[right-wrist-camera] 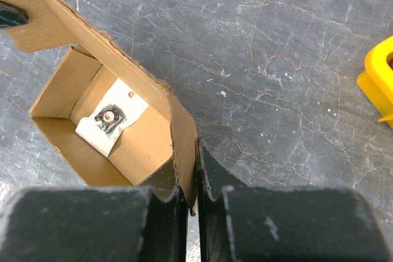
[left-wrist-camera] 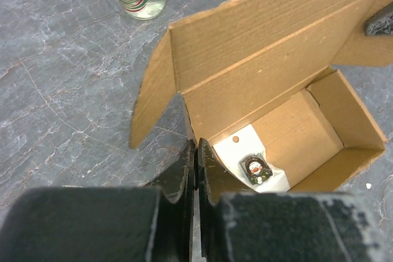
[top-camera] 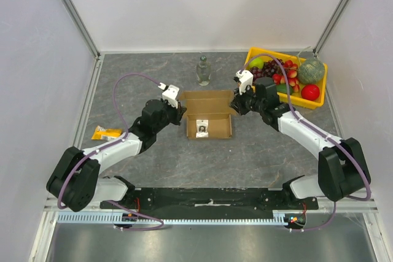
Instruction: Fold the paper box
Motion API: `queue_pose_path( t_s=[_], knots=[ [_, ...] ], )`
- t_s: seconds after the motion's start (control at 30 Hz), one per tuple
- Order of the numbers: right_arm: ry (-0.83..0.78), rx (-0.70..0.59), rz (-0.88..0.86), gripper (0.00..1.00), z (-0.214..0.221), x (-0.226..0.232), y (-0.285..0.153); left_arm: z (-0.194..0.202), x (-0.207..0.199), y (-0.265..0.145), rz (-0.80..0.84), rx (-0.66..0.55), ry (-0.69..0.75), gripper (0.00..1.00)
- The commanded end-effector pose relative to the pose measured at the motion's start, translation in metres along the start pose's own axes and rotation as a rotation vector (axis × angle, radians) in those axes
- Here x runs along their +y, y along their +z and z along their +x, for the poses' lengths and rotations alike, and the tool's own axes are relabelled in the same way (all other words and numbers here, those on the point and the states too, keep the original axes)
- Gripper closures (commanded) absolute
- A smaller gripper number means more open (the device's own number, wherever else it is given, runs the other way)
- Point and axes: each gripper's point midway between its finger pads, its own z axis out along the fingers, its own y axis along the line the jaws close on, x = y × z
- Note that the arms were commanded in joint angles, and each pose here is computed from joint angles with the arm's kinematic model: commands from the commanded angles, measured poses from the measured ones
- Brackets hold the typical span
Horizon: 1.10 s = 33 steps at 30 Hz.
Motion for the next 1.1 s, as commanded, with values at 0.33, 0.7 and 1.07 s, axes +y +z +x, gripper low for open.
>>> queue_pose_path(
  t_s=[0.33, 0.7, 1.07],
  knots=[
    [0.101, -0.184, 0.164, 0.88, -0.016, 0.023, 0.007, -0.015, -0.034, 0.009, -0.087, -0.081, -0.027, 0.88],
    [0.175, -0.241, 0.299, 0.89, -0.006, 0.026, 0.007, 0.005, -0.044, 0.002, -0.109, -0.064, -0.039, 0.88],
    [0.179, -0.276, 0.383, 0.89, 0.007, 0.041, 0.004, 0.023, -0.045, -0.008, -0.134, -0.066, -0.074, 0.88]
  ],
)
